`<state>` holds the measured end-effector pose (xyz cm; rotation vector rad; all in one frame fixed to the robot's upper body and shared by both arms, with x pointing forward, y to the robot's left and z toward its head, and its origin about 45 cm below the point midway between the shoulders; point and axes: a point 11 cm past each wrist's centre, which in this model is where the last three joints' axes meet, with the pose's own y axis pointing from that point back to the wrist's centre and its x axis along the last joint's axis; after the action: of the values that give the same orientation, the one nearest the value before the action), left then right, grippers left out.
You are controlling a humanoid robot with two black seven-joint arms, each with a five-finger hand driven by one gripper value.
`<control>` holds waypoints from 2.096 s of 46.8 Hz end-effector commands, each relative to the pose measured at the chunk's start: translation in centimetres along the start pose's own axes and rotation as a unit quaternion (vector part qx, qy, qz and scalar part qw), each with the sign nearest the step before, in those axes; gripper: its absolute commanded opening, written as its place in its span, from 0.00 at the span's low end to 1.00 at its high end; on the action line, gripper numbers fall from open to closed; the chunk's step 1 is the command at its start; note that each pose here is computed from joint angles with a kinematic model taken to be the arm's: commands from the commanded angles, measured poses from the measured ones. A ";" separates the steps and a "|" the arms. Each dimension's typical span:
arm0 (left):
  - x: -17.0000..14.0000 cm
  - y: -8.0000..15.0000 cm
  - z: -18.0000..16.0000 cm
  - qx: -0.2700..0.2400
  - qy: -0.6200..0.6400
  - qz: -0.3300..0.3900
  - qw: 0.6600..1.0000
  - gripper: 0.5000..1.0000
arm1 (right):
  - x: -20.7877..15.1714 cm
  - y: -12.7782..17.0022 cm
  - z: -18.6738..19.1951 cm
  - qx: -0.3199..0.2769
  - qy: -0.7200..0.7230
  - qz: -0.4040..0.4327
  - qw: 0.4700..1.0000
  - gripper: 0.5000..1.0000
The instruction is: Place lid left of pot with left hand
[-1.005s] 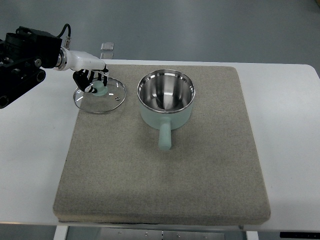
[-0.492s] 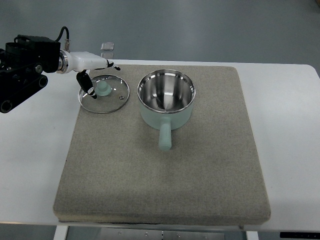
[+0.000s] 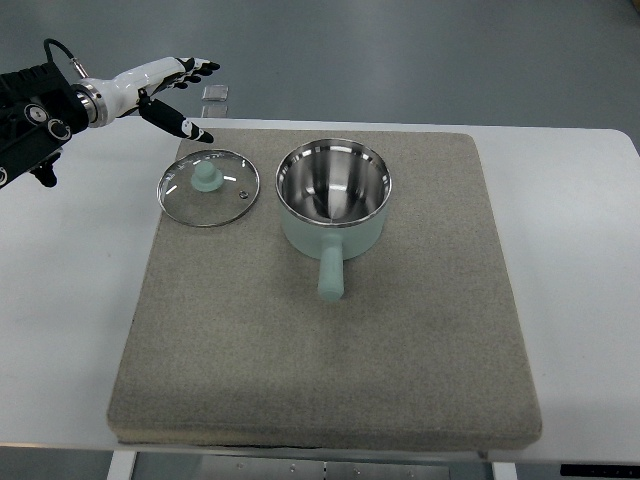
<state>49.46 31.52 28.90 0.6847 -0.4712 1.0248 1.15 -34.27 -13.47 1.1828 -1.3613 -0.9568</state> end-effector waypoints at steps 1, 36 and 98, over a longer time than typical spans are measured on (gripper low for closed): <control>-0.1 0.2 -0.4 -0.006 0.042 0.006 0.999 0.99 | 0.0 0.0 0.0 0.000 0.000 0.000 1.000 0.84; -1.2 2.3 -3.4 -0.087 0.418 0.003 0.904 0.99 | 0.0 0.0 0.0 0.000 0.000 0.000 1.000 0.84; 0.6 4.4 -7.0 -0.111 0.570 0.004 0.814 0.99 | 0.0 0.0 0.0 0.000 0.000 0.000 1.000 0.84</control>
<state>46.01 37.82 25.65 -0.2171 0.4691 1.1555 1.14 -34.27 -13.47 1.1828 -1.3613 -0.9570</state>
